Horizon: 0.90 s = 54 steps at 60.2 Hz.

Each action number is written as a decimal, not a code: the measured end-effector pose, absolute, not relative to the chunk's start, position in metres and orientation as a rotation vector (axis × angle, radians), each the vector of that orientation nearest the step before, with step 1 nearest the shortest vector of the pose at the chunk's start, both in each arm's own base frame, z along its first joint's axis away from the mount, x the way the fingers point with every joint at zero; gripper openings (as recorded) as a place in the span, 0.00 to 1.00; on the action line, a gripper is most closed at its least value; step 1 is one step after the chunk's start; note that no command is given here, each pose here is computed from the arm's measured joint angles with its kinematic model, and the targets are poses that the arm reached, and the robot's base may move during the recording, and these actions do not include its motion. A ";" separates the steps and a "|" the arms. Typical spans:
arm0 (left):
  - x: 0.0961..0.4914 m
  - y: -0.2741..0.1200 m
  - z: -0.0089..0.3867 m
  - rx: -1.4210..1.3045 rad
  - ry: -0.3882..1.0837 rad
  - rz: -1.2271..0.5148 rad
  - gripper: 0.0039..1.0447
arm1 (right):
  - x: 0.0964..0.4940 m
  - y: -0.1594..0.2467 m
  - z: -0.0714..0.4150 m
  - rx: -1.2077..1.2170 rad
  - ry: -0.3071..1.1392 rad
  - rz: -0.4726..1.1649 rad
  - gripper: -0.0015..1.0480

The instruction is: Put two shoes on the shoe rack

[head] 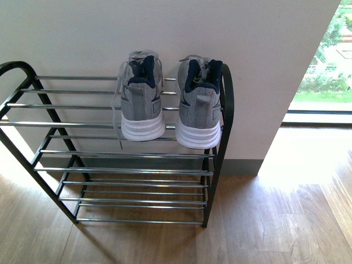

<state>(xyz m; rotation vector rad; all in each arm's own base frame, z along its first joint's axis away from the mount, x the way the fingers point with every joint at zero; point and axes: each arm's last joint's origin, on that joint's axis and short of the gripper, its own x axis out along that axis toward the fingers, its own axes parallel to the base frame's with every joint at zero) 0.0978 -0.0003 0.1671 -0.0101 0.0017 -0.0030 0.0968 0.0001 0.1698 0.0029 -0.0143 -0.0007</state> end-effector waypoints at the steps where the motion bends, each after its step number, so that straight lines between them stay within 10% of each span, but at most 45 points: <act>1: 0.098 0.000 0.167 -0.010 0.002 -0.003 0.30 | 0.097 0.000 0.170 0.003 -0.014 -0.001 0.91; 25: 0.098 0.000 0.167 -0.010 0.002 -0.003 0.92 | 0.097 0.000 0.170 0.003 -0.014 -0.001 0.91; 54: 0.098 0.000 0.167 -0.008 0.002 -0.003 0.91 | 0.097 0.000 0.170 0.003 -0.014 -0.001 0.91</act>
